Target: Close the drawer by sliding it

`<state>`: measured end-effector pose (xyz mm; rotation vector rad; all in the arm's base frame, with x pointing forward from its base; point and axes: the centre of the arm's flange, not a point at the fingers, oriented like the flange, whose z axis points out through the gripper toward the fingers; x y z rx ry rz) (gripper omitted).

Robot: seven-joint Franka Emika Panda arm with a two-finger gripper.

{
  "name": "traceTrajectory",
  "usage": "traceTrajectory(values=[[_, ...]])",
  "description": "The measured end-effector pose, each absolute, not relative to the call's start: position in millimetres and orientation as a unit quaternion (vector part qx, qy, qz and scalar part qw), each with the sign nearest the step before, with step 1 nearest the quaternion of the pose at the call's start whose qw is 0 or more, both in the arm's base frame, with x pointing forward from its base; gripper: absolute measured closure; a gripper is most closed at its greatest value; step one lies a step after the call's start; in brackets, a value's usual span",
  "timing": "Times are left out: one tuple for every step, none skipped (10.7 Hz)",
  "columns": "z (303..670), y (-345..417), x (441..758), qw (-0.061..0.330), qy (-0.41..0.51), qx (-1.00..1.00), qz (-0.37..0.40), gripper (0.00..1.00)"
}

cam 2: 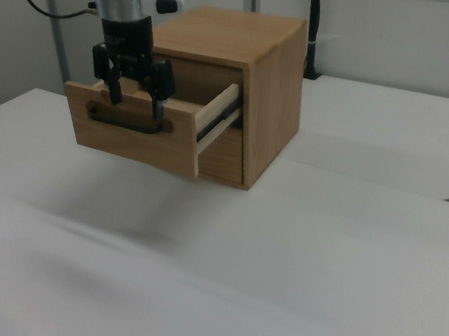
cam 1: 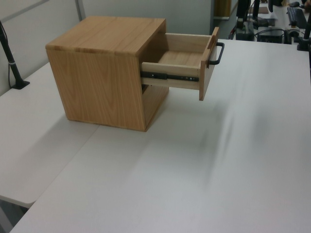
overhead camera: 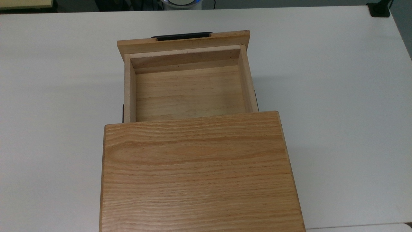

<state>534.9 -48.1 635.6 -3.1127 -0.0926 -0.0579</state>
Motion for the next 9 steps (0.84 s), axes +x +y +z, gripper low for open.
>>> traceTrajectory(values=[[635.6,-48.4,534.8,0.014,-0.03,-0.999,-0.019,0.0],[635.6,-48.4,534.8,0.014,-0.03,-0.999,-0.019,0.0],[635.9,-48.4,534.8,0.013,-0.03,-0.999,-0.019,0.0],[636.0,-48.4,534.8,0.013,-0.03,-0.999,-0.019,0.0],[636.3,-48.4,534.8,0.013,-0.03,-0.999,-0.019,0.0],[636.7,-48.4,534.8,0.013,-0.03,-0.999,-0.02,0.0],[636.8,-48.4,534.8,0.013,-0.03,-0.999,-0.02,0.0],[636.8,-48.4,534.8,0.013,-0.03,-0.999,-0.02,0.04],[636.5,-48.0,534.5,0.014,-0.03,-0.999,-0.018,0.05]])
